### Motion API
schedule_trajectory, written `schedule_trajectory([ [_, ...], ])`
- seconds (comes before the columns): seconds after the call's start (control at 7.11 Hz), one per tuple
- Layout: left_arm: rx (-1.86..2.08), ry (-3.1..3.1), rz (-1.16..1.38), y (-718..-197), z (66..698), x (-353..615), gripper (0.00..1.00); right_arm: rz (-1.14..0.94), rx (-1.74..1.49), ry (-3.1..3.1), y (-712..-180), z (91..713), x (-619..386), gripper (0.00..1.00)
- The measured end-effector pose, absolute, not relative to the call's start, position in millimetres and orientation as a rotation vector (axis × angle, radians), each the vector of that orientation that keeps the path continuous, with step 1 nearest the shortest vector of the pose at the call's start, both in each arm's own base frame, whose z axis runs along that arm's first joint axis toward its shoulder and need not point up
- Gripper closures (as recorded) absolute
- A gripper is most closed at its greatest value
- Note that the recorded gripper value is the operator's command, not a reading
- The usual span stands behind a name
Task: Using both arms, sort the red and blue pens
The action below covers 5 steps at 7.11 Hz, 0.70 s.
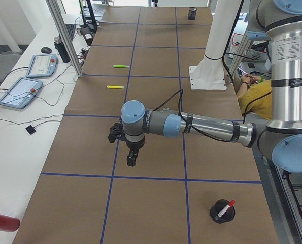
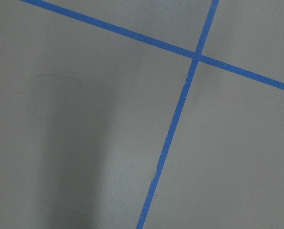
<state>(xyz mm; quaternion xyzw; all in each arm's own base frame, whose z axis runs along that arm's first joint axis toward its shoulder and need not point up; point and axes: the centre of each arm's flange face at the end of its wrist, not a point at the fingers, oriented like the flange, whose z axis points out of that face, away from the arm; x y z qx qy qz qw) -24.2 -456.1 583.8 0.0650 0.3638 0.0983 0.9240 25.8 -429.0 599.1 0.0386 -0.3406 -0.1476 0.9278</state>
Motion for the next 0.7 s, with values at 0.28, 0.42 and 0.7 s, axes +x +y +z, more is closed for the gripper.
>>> schedule_trajectory([
  [0.28,0.133,0.746,0.201,-456.2,584.3,-24.2,0.0,-0.3,0.077,-0.699,-428.7,599.7,25.8,0.0],
  [0.42,0.132,0.746,0.201,-456.1,584.6,-24.2,0.0,-0.3,0.077,-0.699,-428.8,599.8,25.6,0.0],
  [0.7,0.13,0.745,0.204,-456.2,584.8,-22.7,0.0,-0.3,0.075,-0.699,-429.0,600.3,25.2,0.0],
])
